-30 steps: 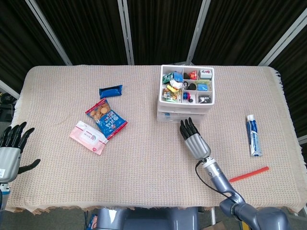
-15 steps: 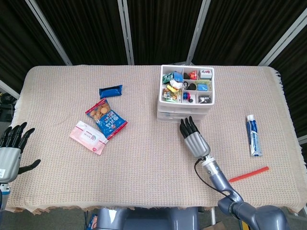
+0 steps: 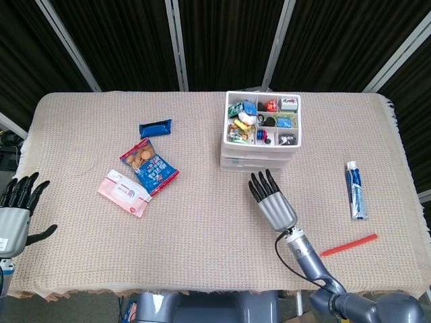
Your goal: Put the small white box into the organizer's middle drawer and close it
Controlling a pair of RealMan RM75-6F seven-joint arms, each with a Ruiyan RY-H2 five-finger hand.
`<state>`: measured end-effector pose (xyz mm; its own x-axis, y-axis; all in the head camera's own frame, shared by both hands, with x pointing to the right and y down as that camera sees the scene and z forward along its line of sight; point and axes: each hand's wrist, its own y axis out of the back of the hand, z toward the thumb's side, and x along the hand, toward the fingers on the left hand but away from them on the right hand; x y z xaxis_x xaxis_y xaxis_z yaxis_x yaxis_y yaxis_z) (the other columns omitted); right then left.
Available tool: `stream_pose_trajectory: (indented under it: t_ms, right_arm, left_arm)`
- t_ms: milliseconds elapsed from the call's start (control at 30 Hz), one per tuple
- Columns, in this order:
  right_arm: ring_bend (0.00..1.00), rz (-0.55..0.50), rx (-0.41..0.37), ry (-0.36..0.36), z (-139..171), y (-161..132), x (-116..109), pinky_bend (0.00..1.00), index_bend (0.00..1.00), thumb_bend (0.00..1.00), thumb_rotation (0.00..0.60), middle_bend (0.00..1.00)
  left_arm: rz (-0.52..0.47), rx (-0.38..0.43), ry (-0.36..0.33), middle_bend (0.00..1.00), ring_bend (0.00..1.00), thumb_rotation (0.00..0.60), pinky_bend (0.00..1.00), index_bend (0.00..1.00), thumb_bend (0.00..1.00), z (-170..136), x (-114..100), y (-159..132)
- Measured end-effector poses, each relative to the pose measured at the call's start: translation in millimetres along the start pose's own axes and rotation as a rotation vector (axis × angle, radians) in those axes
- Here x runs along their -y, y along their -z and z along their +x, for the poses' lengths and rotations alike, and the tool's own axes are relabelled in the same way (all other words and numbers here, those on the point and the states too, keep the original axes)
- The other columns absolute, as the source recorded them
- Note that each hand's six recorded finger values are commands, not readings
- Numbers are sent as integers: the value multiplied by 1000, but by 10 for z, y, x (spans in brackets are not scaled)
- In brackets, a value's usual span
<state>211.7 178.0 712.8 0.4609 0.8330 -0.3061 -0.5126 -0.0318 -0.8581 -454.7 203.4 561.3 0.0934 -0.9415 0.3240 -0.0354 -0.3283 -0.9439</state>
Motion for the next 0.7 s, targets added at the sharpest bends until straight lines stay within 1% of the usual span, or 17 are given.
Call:
stream_pose_trajectory:
  t_ms: [67,167,267,333,367,400,533,633,700]
  right_arm:
    - [0,-77,17,4,57,55,-91,0,77,196,600,0]
    - [0,-223,53,5,182,212,-250,0,66,164,600,0]
    - [0,-374,99,-10,362,461,-383,0,57,137,600,0]
    - [0,-495,145,-35,552,705,-452,0,52,124,600,0]
    - [0,-522,158,-43,605,768,-462,0,51,121,600,0]
    - [0,-570,184,-59,718,894,-470,0,50,119,600,0]
    - [0,-662,260,-113,1138,1229,-442,0,40,105,600,0]
    - [0,-673,280,-134,1388,1322,-433,0,27,100,600,0]
    - [0,-654,281,-138,1467,1351,-408,0,18,100,600,0]
  left_arm:
    - [6,2,1,0,0,600,0,123,114,-3,1,0]
    - [17,4,4,0,0,600,0,120,115,-7,7,1]
    - [31,5,12,0,0,600,0,117,112,-10,20,1]
    - [35,8,17,0,0,600,0,115,111,-12,27,-6]
    - [35,10,17,0,0,600,0,114,109,-12,28,-11]
    - [40,15,18,0,0,600,0,113,107,-13,29,-20]
    - [58,26,20,0,0,600,0,106,104,-22,40,-41]
    - [67,27,21,0,0,600,0,104,104,-27,44,-37]
    - [75,26,23,0,0,600,0,104,104,-30,41,-23]
